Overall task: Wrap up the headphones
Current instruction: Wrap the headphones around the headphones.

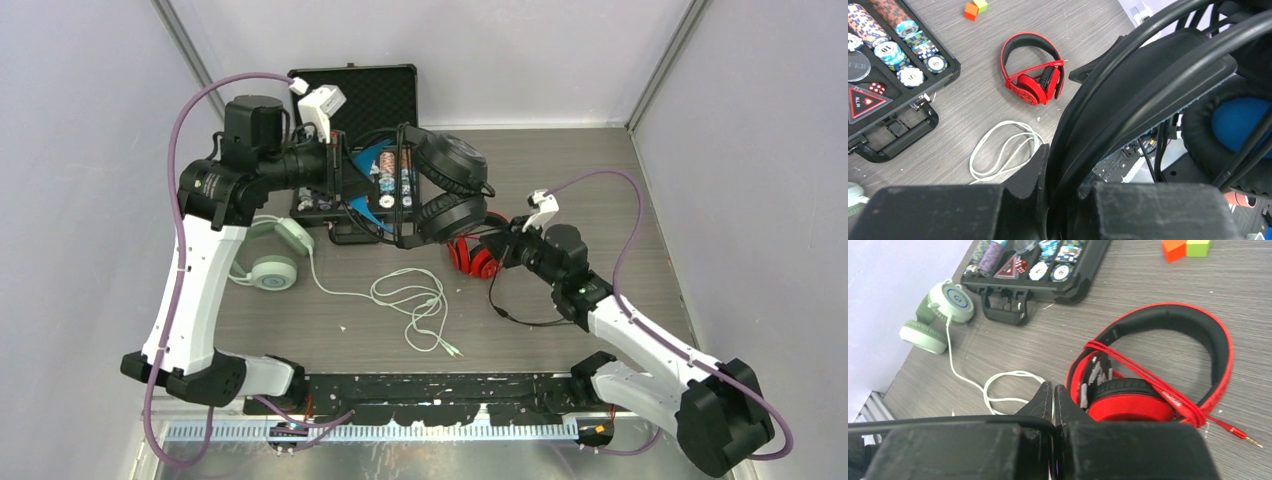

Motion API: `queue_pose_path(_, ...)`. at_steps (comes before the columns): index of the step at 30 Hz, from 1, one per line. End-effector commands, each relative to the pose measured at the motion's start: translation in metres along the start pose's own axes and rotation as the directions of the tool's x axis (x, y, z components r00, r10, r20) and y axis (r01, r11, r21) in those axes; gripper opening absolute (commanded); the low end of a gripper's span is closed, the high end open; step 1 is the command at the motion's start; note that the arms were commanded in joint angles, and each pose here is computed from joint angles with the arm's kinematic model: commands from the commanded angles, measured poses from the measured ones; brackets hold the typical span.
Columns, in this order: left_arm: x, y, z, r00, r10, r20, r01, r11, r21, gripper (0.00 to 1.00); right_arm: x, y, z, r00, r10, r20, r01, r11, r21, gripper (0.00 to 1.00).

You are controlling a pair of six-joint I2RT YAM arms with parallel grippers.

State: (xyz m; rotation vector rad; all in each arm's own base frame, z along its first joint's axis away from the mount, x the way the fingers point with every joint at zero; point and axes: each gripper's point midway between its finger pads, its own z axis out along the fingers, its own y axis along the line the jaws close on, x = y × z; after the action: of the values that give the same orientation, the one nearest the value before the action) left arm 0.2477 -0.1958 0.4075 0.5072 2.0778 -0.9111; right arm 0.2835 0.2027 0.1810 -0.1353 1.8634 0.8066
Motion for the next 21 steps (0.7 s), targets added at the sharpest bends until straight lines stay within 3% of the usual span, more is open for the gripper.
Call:
queue_pose_path(1, -0.016, -0.034, -0.019, 0.997, 0.026, 0.072, -0.035, 0.991, 0.127, 0.00, 0.002, -0.035, 0.002, 0.994, 0.110, -0.020, -0.107, 0.986, 0.130, 0.01)
queue_pose_path(6, -0.019, -0.043, -0.019, 0.989, 0.093, 0.113, -0.114, 0.976, 0.188, 0.00, -0.007, -0.023, 0.007, 0.992, 0.123, -0.027, -0.121, 0.990, 0.069, 0.01)
queue_pose_path(11, 0.004, -0.037, -0.015, 0.961, 0.259, 0.097, -0.274, 0.938, 0.212, 0.00, -0.042, 0.028, -0.002, 0.993, 0.093, -0.071, -0.100, 0.988, -0.114, 0.00)
queue_pose_path(17, 0.053, -0.013, 0.001, 0.841, 0.539, -0.042, -0.530, 0.837, 0.137, 0.00, -0.068, 0.078, -0.035, 0.981, 0.069, -0.182, -0.114, 0.963, -0.246, 0.00)
queue_pose_path(21, 0.074, -0.003, 0.008, 0.768, 0.625, -0.140, -0.610, 0.780, 0.136, 0.00, -0.088, 0.097, -0.052, 0.976, 0.069, -0.207, -0.125, 0.955, -0.268, 0.01)
